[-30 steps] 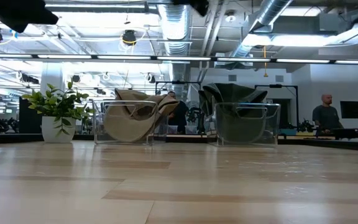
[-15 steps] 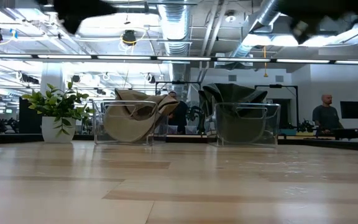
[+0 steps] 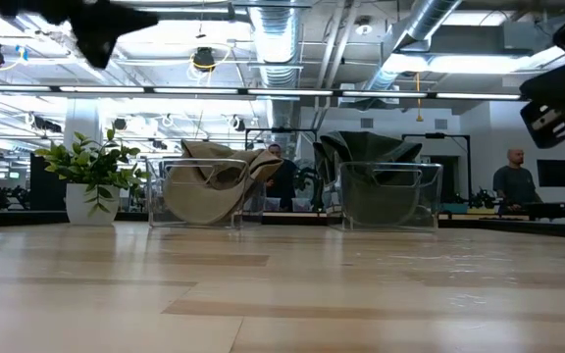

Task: Pick & Place hat
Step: Return to Home Position

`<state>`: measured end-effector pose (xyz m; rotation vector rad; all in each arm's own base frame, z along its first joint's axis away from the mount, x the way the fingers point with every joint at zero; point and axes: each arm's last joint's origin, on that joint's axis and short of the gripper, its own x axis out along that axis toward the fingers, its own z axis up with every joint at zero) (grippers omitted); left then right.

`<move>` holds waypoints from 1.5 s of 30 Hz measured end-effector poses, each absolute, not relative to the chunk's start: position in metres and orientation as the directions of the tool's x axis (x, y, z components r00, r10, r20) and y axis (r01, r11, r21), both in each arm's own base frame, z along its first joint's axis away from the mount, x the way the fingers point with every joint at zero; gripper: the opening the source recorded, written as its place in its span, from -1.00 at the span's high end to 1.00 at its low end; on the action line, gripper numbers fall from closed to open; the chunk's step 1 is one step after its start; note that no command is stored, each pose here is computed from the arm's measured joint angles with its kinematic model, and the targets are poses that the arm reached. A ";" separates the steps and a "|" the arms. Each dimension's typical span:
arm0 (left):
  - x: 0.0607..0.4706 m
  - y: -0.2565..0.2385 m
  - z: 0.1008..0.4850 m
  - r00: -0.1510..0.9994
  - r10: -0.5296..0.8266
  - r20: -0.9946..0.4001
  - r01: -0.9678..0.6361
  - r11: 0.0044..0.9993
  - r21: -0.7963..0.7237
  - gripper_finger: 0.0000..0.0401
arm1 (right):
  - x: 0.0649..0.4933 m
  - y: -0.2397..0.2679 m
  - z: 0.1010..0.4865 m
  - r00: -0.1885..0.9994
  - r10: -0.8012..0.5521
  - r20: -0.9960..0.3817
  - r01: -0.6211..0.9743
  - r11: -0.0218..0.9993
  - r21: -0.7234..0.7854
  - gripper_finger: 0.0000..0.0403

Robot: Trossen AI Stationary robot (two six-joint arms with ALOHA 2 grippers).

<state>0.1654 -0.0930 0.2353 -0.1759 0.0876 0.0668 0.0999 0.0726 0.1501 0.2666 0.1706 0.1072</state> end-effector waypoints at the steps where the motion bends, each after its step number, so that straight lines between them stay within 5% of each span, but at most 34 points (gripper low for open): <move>1: 0.159 -0.088 0.231 0.995 0.057 -0.086 -0.073 0.979 -0.191 0.21 | 0.099 0.073 0.150 0.981 0.116 -0.155 -0.071 0.961 0.267 1.00; 16: 0.106 -0.052 0.165 0.998 0.058 -0.021 -0.061 0.932 -0.356 0.21 | 0.095 0.073 0.140 0.969 0.083 -0.232 -0.042 0.984 0.174 1.00; 39: 0.105 -0.051 0.173 0.996 0.070 0.050 -0.043 0.905 -0.424 0.21 | 0.095 0.073 0.140 0.969 0.084 -0.232 -0.043 0.983 0.176 1.00; 45: 0.105 -0.051 0.173 0.996 0.070 0.050 -0.043 0.905 -0.424 0.21 | 0.096 0.072 0.143 0.976 0.076 -0.202 -0.010 0.950 0.313 1.00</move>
